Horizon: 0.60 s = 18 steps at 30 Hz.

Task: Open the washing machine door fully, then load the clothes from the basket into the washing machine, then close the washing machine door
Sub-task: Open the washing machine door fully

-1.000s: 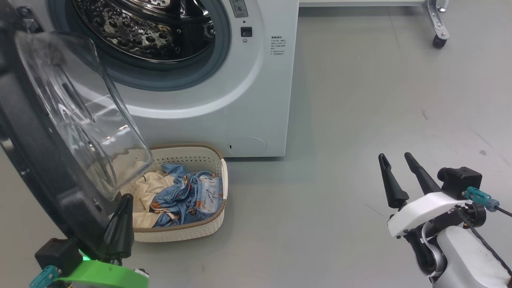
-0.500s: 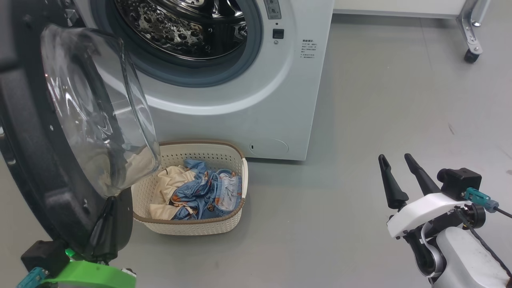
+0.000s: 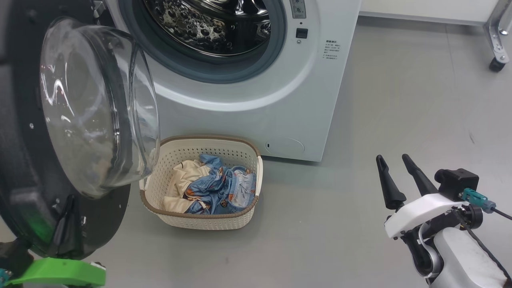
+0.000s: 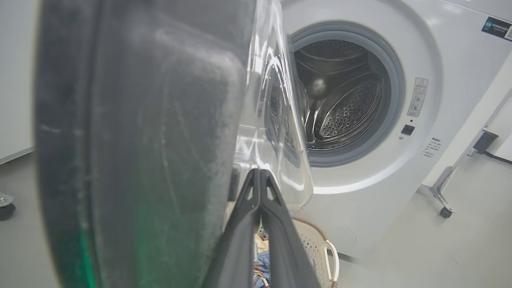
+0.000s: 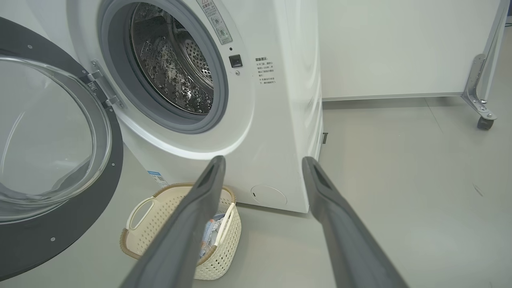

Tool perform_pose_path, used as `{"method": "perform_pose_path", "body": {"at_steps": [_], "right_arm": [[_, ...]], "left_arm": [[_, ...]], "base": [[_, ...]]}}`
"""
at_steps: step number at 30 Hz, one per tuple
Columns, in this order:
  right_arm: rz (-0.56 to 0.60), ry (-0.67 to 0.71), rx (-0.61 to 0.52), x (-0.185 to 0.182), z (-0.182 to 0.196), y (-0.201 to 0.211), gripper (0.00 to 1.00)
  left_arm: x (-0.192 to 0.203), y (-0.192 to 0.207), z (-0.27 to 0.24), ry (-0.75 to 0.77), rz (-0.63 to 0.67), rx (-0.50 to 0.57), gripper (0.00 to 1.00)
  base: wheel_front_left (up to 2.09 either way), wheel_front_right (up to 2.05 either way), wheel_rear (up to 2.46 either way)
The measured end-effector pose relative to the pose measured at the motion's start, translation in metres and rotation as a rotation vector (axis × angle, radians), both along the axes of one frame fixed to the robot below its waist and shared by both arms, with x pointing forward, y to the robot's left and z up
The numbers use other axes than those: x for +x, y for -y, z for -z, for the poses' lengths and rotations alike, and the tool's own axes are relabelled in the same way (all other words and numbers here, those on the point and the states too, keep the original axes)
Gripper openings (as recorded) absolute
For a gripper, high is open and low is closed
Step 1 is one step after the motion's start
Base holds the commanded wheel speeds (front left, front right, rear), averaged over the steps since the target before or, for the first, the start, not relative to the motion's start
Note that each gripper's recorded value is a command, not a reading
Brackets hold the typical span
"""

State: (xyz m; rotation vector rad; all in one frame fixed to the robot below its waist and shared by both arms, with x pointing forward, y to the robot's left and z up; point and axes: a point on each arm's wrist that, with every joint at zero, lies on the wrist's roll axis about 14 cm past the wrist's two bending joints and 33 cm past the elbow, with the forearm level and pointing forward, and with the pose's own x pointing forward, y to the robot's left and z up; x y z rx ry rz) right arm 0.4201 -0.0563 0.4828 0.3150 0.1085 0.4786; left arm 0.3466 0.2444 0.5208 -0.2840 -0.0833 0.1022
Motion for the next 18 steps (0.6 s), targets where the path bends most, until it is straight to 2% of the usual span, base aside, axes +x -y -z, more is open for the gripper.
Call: {"method": "perform_pose_path", "body": {"at_steps": [18], "right_arm": [[-0.052, -0.057, 0.016, 0.006, 0.022, -0.024, 1.00]], "left_arm": [[-0.012, -0.081, 0.015, -0.164, -0.181, 0.079, 0.00]], "base": [[0.00, 0.00, 0.00]]}}
